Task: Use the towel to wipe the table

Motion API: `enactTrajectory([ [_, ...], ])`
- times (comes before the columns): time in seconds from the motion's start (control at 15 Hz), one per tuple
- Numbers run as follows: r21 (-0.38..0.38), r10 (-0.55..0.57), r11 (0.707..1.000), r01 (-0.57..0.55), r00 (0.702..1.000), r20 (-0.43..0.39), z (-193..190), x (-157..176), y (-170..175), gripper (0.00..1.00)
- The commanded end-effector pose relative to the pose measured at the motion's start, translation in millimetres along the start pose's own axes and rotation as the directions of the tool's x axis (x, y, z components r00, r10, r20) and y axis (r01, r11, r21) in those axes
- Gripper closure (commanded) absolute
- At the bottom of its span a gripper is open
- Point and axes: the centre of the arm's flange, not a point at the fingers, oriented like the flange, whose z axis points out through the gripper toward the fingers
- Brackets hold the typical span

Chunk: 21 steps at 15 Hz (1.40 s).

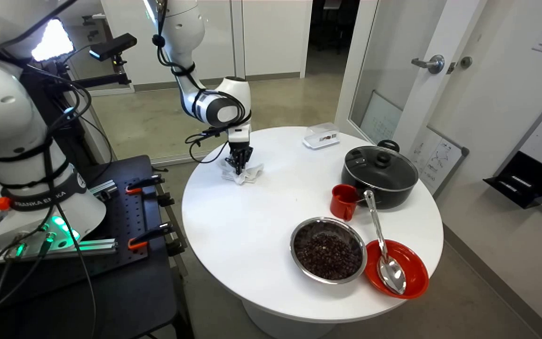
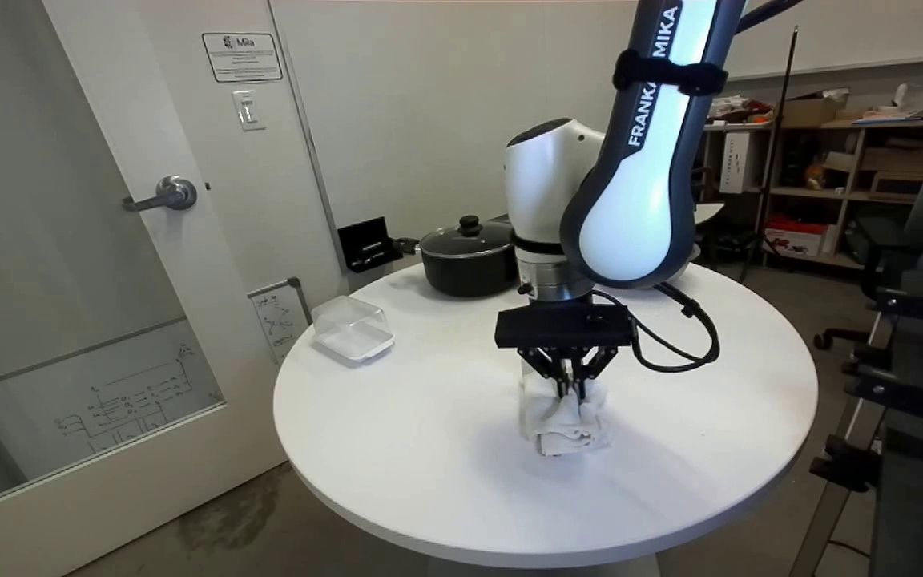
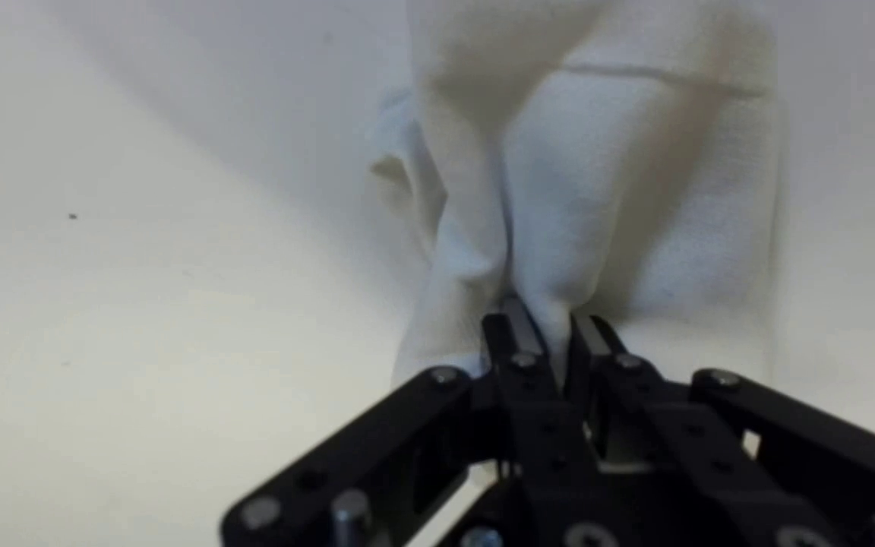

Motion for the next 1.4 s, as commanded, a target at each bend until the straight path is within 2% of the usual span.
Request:
enactTrajectory([
  [0.0,0.16,0.03,0.987,-0.023,0.999,-0.037,11.4,12.1,-21.6,0.97],
  [0.13,0.19,0.037,0.981,-0.022,0.997,-0.074,15.5,20.9,-26.9,0.97],
  [0.27,0.137,0.068,0.989,-0.049,0.988,-0.137,21.6,29.8,-27.9,0.97],
  [0.33,0.052,0.087,0.996,-0.079,0.982,-0.168,19.8,33.8,-26.4,0.97],
  [0.6,-0.107,0.127,0.982,-0.157,0.96,-0.249,16.3,38.8,-16.9,0.97],
  [0.73,-0.2,0.143,0.958,-0.203,0.949,-0.282,17.6,36.9,-13.2,0.97],
  [0.93,-0.328,0.159,0.903,-0.277,0.926,-0.343,22.1,38.2,-5.7,0.97],
  [1.07,-0.412,0.167,0.849,-0.33,0.909,-0.383,26.3,43.9,0.2,0.97],
  [1.2,-0.493,0.172,0.782,-0.381,0.893,-0.417,31.6,51.0,6.6,0.97],
  [1.33,-0.512,0.181,0.784,-0.35,0.919,-0.351,35.4,55.2,10.6,0.97],
])
